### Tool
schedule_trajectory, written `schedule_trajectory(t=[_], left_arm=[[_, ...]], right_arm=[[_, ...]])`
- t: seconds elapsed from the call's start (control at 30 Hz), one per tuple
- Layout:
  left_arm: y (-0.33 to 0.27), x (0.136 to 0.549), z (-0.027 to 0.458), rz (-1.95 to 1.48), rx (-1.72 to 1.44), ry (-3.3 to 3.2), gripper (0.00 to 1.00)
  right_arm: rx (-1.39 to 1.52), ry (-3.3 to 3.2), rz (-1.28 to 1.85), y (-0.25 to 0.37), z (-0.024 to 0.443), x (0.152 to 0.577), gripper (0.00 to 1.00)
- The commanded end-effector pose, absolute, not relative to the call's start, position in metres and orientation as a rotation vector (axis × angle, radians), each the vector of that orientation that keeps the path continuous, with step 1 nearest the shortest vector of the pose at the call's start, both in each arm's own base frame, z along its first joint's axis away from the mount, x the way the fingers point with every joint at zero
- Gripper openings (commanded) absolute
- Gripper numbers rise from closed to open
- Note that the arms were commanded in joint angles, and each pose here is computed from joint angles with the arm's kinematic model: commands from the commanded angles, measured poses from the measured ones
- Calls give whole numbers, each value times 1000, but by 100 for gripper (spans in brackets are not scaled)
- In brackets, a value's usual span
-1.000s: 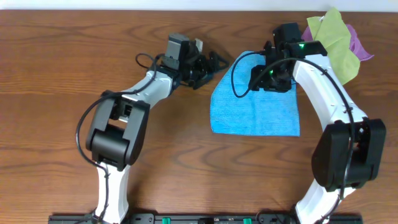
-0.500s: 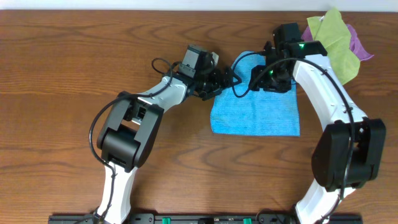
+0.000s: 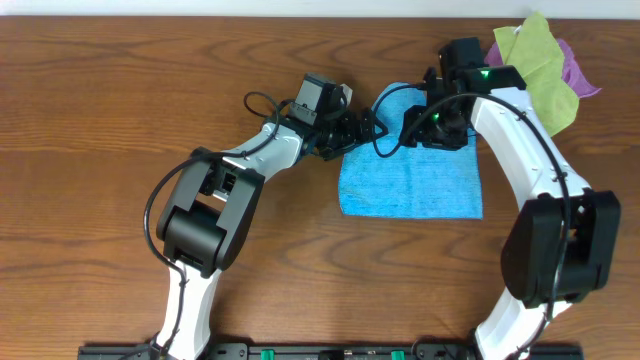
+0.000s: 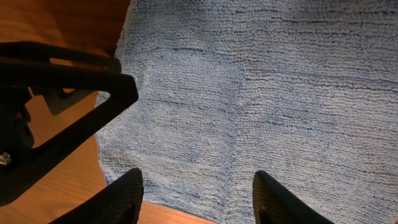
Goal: Fold the cloth
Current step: 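Reach the left gripper to the blue cloth's top-left corner and grasp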
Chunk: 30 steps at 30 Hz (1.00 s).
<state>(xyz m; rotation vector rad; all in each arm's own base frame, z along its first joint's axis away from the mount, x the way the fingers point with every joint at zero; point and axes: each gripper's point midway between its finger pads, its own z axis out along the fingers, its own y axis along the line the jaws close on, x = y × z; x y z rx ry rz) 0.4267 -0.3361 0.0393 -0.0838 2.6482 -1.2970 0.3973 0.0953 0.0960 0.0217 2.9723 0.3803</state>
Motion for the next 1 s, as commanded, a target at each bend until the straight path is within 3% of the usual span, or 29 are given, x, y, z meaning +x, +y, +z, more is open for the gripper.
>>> schedule_trajectory(t=[0.0,0.17,0.27,0.97], left_arm=[[-338,439,52,-1280,3,2591,100],[-344,447,71,-1284,89,2547,100],[-343,451,77,-1229,139,2549,94],[-323,458,35,-994,88,2630,87]], right_arm=[[26,2945,396,98,107,400,57],[26,2944,396,98,107,400,57],[26,2944,397,98,107,400,57],[25,2944,409,99,108,400,52]])
